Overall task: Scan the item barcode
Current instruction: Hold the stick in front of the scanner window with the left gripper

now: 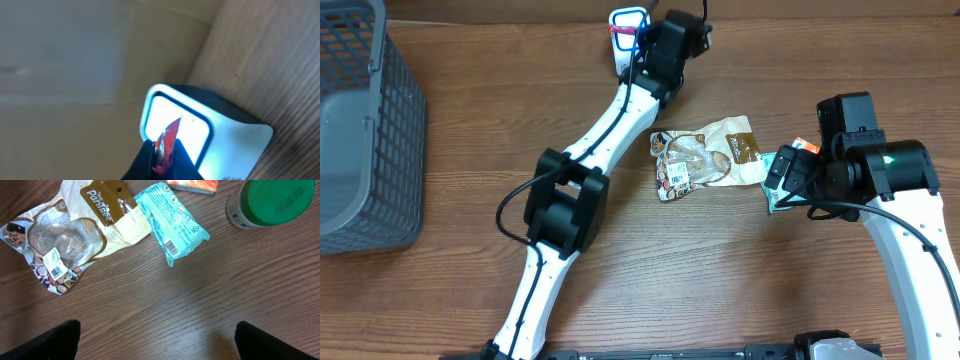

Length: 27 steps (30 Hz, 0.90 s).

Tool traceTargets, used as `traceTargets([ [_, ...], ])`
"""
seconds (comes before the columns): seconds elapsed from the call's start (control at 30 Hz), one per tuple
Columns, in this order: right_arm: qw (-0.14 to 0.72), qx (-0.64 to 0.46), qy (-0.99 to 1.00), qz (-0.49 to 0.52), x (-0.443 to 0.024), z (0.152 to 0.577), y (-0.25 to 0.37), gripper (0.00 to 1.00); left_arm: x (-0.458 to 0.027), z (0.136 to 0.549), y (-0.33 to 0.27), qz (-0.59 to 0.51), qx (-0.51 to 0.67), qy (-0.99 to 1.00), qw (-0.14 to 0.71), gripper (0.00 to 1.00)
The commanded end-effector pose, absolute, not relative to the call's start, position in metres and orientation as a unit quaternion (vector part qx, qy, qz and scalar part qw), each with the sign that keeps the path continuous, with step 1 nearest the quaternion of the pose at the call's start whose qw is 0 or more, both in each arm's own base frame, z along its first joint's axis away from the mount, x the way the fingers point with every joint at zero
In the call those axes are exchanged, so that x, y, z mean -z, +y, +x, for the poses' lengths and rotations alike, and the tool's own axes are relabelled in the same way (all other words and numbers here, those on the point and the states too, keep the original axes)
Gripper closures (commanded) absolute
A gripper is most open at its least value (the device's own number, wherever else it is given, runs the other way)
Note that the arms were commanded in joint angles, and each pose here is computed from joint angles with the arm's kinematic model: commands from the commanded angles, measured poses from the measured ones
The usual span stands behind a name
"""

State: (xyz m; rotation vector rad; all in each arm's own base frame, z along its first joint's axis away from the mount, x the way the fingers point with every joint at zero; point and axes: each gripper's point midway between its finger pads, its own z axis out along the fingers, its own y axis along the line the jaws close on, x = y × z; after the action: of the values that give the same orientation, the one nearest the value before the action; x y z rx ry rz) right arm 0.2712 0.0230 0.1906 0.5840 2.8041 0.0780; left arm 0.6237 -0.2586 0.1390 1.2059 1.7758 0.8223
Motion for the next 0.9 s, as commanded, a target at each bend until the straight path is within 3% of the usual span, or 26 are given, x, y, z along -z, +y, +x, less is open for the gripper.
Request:
traceTargets([
  [0.0, 0.147, -0.025, 0.967, 0.206, -0.195, 0.273, 0.021, 0.0, -0.136, 0.629, -0.26, 0.503, -0.336, 0.685, 0.406, 0.96],
  [0.3, 0.147, -0.025, 0.967, 0.206, -0.195, 0.273, 0.021, 0.0, -0.121, 0.623, -0.265, 0.493, -0.283, 0.715, 0.407, 0.96],
  [0.6, 0.147, -0.025, 0.967, 0.206, -0.195, 0.273, 0.021, 0.0, -0.174, 0.645, -0.263, 0.477, -0.374, 0.648, 0.462, 0.96],
  [0.87, 0.147, -0.025, 0.967, 0.206, -0.195, 0.273, 0.021, 0.0, -0.134, 0.631, -0.278, 0.49, -0.256, 0.7, 0.451, 0.96],
])
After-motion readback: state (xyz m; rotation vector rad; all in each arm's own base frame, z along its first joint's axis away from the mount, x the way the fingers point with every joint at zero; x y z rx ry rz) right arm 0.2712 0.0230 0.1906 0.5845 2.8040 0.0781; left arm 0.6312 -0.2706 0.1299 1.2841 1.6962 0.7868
